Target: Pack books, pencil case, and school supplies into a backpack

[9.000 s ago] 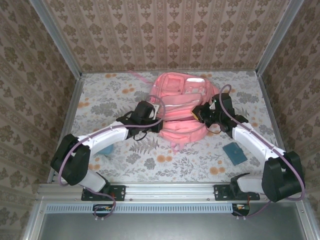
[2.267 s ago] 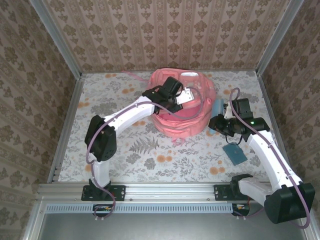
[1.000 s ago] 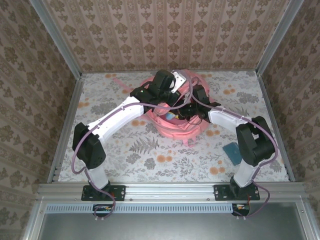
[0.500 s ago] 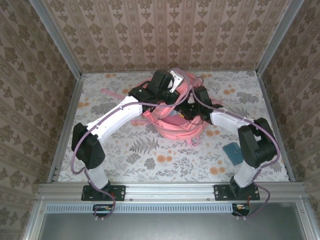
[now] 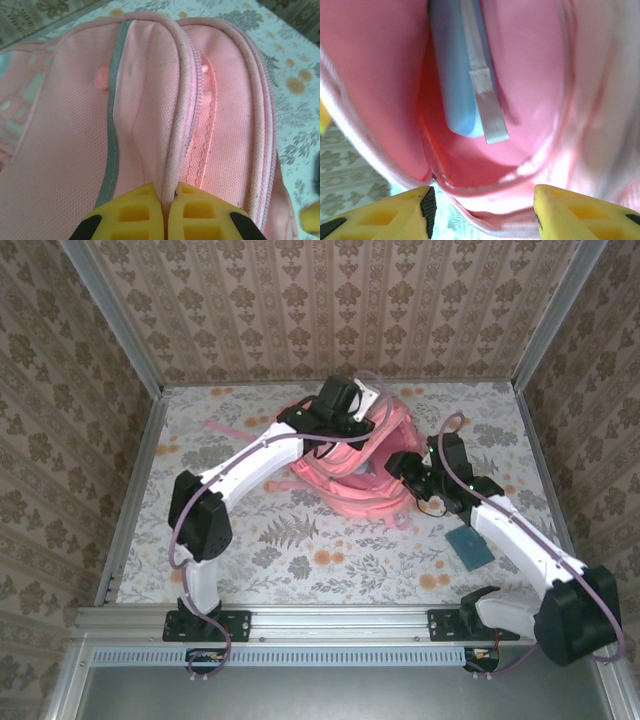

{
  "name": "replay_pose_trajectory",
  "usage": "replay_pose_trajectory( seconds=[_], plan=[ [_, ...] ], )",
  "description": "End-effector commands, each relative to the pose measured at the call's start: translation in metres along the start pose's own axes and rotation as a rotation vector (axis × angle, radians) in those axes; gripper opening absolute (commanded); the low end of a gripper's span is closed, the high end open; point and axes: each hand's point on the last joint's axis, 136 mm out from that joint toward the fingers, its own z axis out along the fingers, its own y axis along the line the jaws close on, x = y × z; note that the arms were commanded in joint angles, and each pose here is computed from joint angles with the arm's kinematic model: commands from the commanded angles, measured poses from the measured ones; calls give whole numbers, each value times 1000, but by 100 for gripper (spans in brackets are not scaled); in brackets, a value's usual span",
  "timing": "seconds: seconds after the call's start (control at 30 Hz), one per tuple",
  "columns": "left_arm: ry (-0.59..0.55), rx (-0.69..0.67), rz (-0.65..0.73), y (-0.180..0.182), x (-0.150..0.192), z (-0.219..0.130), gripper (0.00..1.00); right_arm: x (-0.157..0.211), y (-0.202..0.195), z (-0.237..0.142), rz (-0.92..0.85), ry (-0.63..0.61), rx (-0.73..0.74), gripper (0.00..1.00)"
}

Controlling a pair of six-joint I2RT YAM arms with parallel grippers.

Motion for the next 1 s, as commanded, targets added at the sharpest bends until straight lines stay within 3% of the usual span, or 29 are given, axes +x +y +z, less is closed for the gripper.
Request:
replay_pose_trajectory(
  seconds=[0.0, 0.1, 0.13, 0.2, 0.27, 0.43, 0.6, 0.7, 0.87, 0.97],
  plan=[
    [-122, 95, -62, -15, -48, -5, 4, 6, -48, -15, -74, -31, 207, 56],
    [-99, 70, -160, 0, -45, -5, 47, 11, -51, -23, -153, -28, 254, 56],
    [-98, 63, -193, 5, -42, -7, 57, 12, -50, -24, -179, -33, 265, 57],
    [-91, 32, -273, 24, -29, -14, 71, 21, -47, -25, -235, -20, 292, 58],
    [-89, 12, -370, 43, -12, -26, 77, 28, -39, -21, -279, -15, 290, 60],
    [-52, -29, -737, 87, 59, -41, 75, 48, -25, -6, -310, 27, 278, 61],
    [-24, 60, -979, 88, 113, -18, 54, 60, -3, 11, -316, 55, 213, 62],
    [-9, 91, -1037, 90, 124, -3, 45, 65, 4, 17, -326, 72, 208, 60],
    [34, 32, -1110, 100, 144, 11, 50, 71, 8, 24, -318, 89, 195, 60],
    [29, 79, -1122, 96, 141, 19, 45, 73, 9, 29, -322, 95, 197, 58]
  ],
)
